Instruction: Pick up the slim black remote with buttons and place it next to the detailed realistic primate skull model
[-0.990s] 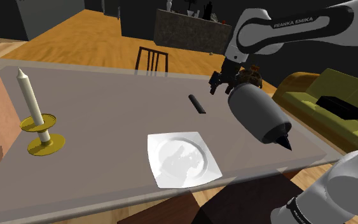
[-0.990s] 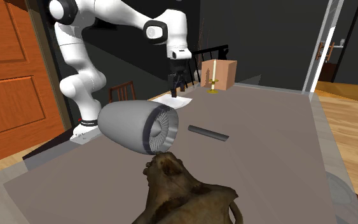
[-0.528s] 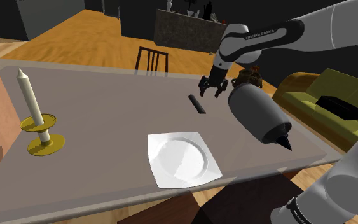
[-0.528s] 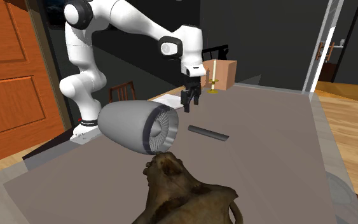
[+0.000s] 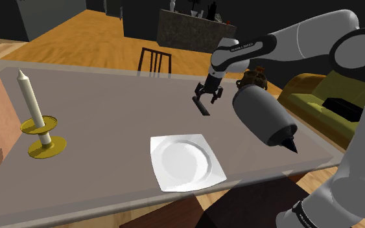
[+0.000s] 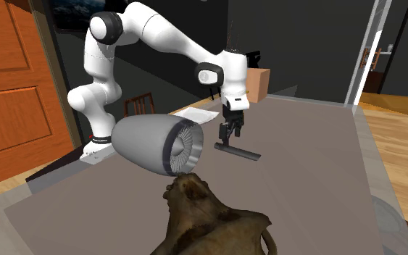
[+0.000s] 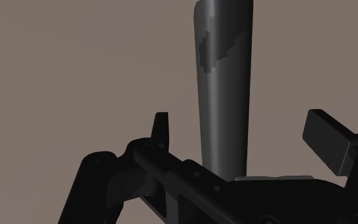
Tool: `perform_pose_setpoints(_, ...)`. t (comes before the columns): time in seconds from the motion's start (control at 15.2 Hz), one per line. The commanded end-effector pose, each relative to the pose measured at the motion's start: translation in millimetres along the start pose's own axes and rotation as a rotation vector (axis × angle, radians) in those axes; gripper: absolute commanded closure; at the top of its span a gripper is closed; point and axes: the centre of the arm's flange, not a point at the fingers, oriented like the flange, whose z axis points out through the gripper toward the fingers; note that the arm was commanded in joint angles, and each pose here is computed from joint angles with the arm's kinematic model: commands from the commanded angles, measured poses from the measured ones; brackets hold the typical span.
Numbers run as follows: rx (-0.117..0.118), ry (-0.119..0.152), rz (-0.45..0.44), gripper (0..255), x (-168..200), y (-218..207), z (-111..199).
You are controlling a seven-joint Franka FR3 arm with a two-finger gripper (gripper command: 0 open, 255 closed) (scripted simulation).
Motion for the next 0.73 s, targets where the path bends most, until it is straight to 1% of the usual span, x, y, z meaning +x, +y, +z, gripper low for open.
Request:
perform_pose_setpoints(0.0, 0.001, 0.0, 0.003, 0, 2, 0, 11)
perform_pose_setpoints(0.33, 0.001, 0.0, 0.003, 0, 2, 0, 35)
perform_pose_setpoints(0.66, 0.001, 0.0, 0.003, 0, 2, 0, 35)
